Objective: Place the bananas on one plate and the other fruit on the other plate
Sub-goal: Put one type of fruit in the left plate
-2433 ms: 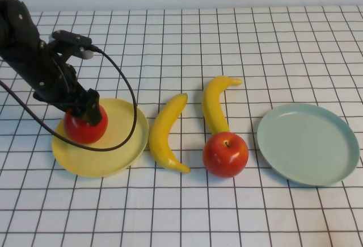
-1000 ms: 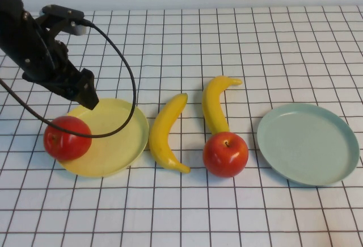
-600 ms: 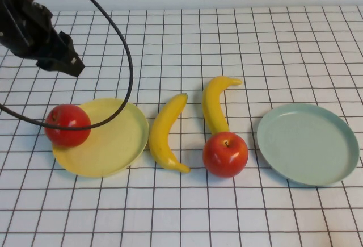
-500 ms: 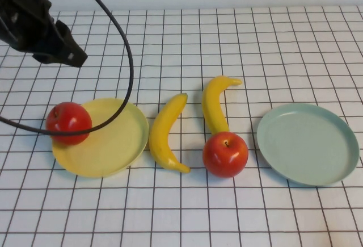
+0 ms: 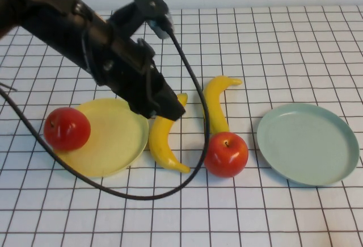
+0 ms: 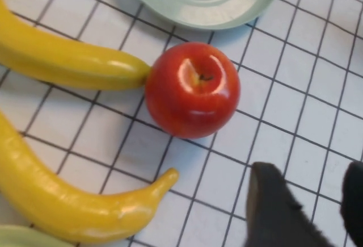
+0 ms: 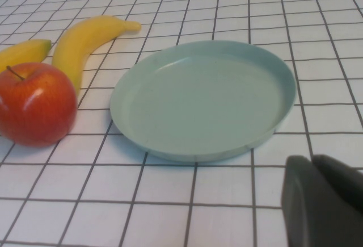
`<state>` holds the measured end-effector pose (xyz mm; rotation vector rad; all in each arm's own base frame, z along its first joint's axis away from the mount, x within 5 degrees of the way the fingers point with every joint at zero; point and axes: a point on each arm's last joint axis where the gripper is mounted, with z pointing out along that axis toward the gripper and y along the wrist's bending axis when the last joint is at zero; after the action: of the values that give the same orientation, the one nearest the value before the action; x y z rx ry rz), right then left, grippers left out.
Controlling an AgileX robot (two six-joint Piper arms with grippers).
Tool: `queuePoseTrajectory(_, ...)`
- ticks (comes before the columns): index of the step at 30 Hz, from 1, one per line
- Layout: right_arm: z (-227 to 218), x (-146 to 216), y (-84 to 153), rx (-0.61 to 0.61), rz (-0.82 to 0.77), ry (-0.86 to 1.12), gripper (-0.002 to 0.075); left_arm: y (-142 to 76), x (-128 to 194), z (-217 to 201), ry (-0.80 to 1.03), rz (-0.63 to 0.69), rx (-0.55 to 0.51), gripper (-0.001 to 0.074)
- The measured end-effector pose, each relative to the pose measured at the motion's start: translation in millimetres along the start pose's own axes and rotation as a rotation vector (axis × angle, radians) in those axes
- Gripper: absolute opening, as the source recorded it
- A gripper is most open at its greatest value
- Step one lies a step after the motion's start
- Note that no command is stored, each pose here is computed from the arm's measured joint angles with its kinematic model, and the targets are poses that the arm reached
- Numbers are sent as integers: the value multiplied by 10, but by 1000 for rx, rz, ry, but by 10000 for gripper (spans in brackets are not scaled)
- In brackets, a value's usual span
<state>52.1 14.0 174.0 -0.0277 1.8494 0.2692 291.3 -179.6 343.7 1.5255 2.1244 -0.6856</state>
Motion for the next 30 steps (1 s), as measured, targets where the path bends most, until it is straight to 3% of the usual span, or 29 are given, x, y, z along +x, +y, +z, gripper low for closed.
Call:
queuePoseTrajectory(5,0,0,0,0,0,0,-17,16,-36,445,59,7,83,570)
queuePoseTrajectory(8,0,0,0,0,0,0,-17,6,-54,626,63,-19,127,653)
queuePoseTrajectory(12,0,0,0,0,0,0,-17,-39,-102,748,28,-66,193,667)
queuePoseTrajectory(15,0,0,0,0,0,0,-17,-28,-117,753,12,-73,183,667)
queuePoseTrajectory(20,0,0,0,0,0,0,-17,0,-147,821,30,-15,64,667)
queuePoseTrajectory(30,0,0,0,0,0,0,-17,-225,-260,1404,217,175,-211,667)
